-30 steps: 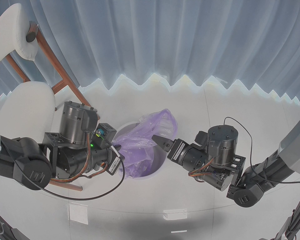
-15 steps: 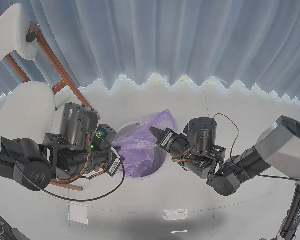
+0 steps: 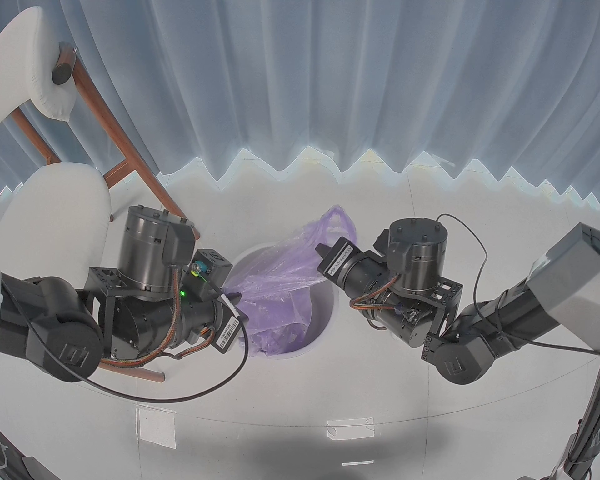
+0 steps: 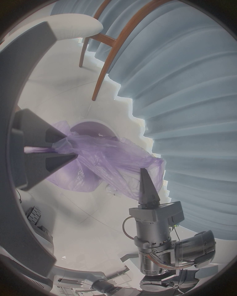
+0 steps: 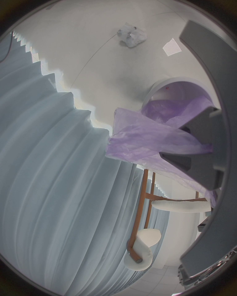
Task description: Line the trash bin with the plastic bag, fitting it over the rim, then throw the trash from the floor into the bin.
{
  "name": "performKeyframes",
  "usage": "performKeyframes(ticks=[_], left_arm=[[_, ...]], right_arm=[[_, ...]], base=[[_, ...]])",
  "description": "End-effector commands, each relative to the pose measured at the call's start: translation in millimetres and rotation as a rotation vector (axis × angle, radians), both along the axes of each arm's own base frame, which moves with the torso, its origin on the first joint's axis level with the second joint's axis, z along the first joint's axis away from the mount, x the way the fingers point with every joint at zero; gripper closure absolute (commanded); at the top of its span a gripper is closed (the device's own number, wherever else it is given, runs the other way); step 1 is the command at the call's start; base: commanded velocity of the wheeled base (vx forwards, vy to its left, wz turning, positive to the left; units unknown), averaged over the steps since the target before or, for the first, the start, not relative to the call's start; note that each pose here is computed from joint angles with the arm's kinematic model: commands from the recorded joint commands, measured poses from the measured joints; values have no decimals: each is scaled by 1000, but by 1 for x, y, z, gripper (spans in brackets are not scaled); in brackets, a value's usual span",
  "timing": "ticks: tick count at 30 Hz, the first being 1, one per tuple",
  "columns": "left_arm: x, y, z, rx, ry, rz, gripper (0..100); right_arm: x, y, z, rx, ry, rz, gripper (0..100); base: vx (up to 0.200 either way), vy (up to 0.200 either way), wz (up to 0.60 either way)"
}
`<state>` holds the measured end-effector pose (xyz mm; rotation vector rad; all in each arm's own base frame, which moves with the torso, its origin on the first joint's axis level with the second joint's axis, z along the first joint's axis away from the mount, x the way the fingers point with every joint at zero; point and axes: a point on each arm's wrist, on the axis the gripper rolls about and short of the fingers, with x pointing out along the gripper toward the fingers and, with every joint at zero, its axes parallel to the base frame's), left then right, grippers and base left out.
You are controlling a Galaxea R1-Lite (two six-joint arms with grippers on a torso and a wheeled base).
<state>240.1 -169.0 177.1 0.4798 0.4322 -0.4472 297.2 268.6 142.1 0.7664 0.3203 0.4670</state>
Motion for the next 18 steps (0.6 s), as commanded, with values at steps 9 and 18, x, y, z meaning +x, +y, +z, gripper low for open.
performKeyframes(ticks=[9,18], left_arm=[[-4,-9,6,-89,17,12,0],[-29,-21,25,-328,184,110,0]], right_arm=[[-25,-32,17,-122,-80,161,100],[-18,-94,-11,-290,-198,377,100]], base=[[0,0,0],[0,0,0]])
